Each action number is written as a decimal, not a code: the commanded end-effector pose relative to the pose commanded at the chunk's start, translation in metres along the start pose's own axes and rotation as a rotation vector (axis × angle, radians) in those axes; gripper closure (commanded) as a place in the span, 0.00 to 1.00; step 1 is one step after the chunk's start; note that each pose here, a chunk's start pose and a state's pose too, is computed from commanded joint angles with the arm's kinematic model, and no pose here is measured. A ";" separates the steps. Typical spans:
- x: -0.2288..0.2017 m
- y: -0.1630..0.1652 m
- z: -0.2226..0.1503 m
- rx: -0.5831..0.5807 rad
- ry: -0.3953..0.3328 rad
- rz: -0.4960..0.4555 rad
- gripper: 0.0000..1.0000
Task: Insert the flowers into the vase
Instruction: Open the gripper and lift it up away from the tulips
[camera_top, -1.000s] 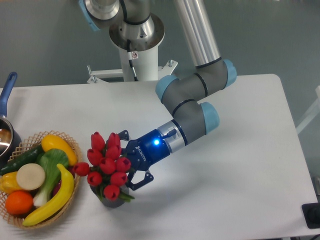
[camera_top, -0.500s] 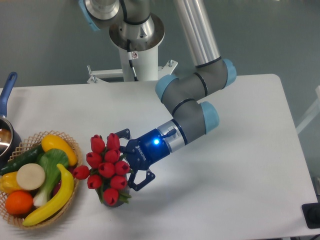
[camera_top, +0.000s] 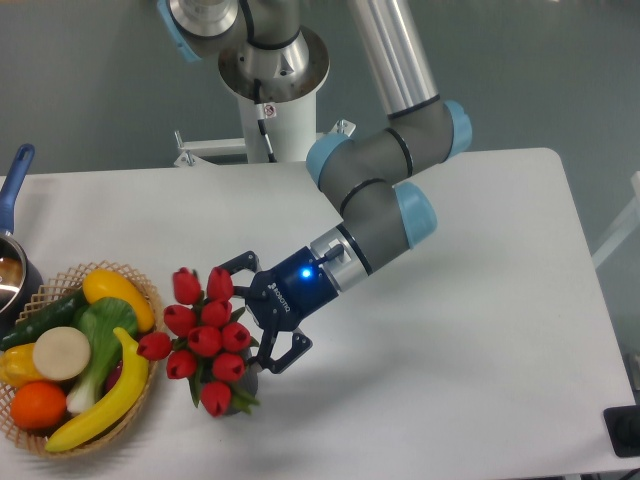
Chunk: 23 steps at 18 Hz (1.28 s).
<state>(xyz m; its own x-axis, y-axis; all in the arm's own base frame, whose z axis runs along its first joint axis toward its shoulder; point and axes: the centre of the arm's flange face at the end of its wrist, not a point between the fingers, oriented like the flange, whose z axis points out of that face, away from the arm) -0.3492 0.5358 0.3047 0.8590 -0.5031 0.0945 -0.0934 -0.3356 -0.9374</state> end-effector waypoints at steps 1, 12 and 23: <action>0.000 -0.001 -0.001 -0.017 -0.006 0.027 0.00; -0.009 -0.066 -0.032 -0.492 -0.232 0.260 0.00; 0.045 -0.098 -0.137 -0.870 -0.476 0.230 0.00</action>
<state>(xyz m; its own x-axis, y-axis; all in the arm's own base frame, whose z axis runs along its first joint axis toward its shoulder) -0.3697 0.4372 0.4470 0.8676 -0.3226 -0.3784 -0.4517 -0.8293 -0.3289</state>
